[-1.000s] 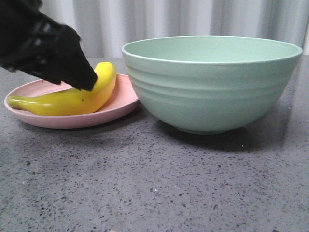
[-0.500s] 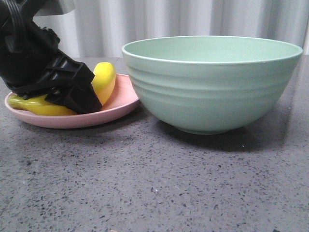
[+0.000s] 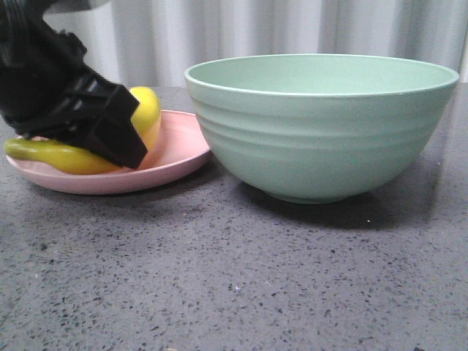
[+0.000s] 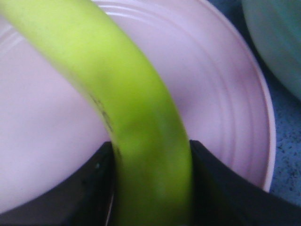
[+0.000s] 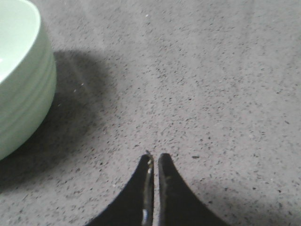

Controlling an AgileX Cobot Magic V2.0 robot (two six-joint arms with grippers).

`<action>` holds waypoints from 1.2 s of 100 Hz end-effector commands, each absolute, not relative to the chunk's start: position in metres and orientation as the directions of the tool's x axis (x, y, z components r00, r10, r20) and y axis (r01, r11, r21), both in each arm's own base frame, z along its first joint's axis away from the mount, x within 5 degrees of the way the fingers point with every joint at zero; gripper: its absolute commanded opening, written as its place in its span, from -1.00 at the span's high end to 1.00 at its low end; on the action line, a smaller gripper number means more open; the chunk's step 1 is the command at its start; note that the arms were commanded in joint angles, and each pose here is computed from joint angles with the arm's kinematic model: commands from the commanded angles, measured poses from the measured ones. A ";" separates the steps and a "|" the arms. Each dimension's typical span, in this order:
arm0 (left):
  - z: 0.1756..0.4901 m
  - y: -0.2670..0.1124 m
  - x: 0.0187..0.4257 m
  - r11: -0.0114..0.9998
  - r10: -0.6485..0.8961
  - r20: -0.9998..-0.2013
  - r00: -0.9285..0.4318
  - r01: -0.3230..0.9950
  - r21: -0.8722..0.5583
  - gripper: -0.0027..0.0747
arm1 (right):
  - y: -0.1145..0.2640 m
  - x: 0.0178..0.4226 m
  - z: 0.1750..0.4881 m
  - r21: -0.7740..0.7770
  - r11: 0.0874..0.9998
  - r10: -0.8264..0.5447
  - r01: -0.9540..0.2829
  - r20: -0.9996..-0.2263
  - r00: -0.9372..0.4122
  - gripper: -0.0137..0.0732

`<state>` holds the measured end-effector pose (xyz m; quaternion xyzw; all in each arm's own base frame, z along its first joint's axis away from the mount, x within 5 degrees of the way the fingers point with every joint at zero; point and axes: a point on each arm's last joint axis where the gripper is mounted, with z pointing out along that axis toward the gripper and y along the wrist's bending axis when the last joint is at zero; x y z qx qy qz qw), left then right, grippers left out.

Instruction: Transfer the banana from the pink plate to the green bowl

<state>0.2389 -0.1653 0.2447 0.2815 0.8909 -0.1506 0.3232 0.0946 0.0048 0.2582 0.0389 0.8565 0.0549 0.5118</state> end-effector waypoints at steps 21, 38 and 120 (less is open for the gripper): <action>0.323 -0.164 0.223 0.772 0.294 -0.838 -0.459 0.631 -0.075 0.44 | 0.015 0.121 0.322 0.120 0.989 0.063 -0.084 -0.865 -0.497 0.07; 0.354 -0.178 0.200 0.702 0.287 -0.883 -0.371 0.708 -0.069 0.44 | 0.029 0.139 0.355 0.157 0.974 0.047 -0.163 -0.844 -0.535 -0.23; 0.362 -0.232 0.138 0.453 0.385 -0.877 -0.286 0.887 -0.090 0.44 | 0.137 0.242 0.377 0.702 0.686 0.301 -0.193 -0.515 -0.803 -0.21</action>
